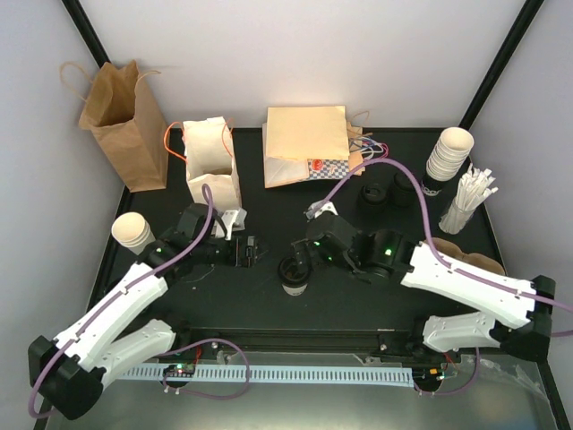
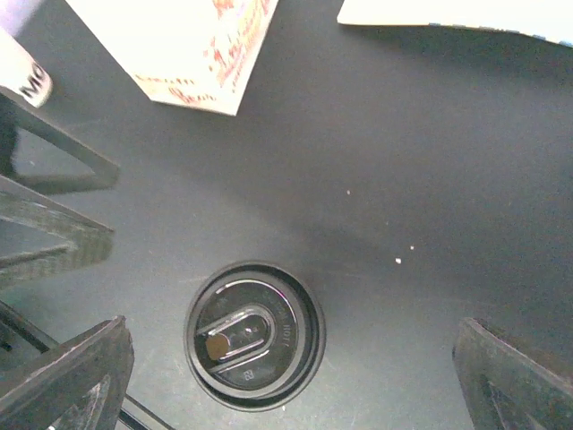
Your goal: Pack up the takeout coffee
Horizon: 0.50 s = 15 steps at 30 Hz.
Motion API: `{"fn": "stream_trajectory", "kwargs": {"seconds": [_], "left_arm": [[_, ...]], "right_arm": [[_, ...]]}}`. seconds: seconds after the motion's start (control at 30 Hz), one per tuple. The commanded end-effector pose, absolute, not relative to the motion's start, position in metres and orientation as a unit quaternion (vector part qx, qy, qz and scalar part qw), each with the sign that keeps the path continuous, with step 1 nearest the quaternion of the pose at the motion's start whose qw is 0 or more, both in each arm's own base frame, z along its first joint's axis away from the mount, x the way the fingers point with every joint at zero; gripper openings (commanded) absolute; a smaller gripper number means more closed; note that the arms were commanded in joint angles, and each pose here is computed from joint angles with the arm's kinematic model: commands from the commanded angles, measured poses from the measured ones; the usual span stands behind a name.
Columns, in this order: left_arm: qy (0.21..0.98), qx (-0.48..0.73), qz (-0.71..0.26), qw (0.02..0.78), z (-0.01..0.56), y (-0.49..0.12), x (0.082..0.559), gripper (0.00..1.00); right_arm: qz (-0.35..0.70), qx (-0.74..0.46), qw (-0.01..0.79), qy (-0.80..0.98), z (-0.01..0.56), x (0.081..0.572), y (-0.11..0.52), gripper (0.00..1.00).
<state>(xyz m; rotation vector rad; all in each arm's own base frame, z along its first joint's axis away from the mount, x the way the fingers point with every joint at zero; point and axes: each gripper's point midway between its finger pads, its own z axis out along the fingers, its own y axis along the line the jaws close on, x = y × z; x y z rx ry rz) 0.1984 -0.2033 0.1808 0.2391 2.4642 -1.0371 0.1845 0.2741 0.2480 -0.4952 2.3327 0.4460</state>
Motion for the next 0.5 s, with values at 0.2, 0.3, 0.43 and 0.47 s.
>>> {"fn": "stream_trajectory", "kwargs": {"seconds": [0.2,0.3,0.43,0.47], "left_arm": [[0.894,0.118,-0.348,0.258,0.189,-0.190,0.193,0.99],[0.893,0.120,-0.351,0.257,0.187,-0.190,0.190,0.99],[0.891,0.124,-0.355,0.254,0.182,-0.189,0.186,0.99],[0.891,0.124,-0.357,0.253,0.182,-0.190,0.185,0.99]], "right_arm": [[0.147,-0.157,0.258,0.942,0.209,0.175,0.288,1.00],[0.110,-0.144,0.223,0.958,0.192,0.173,0.289,1.00],[0.067,-0.114,0.201,0.971,0.184,0.173,0.291,1.00],[0.059,-0.104,0.198,0.973,0.185,0.173,0.291,1.00]]}}
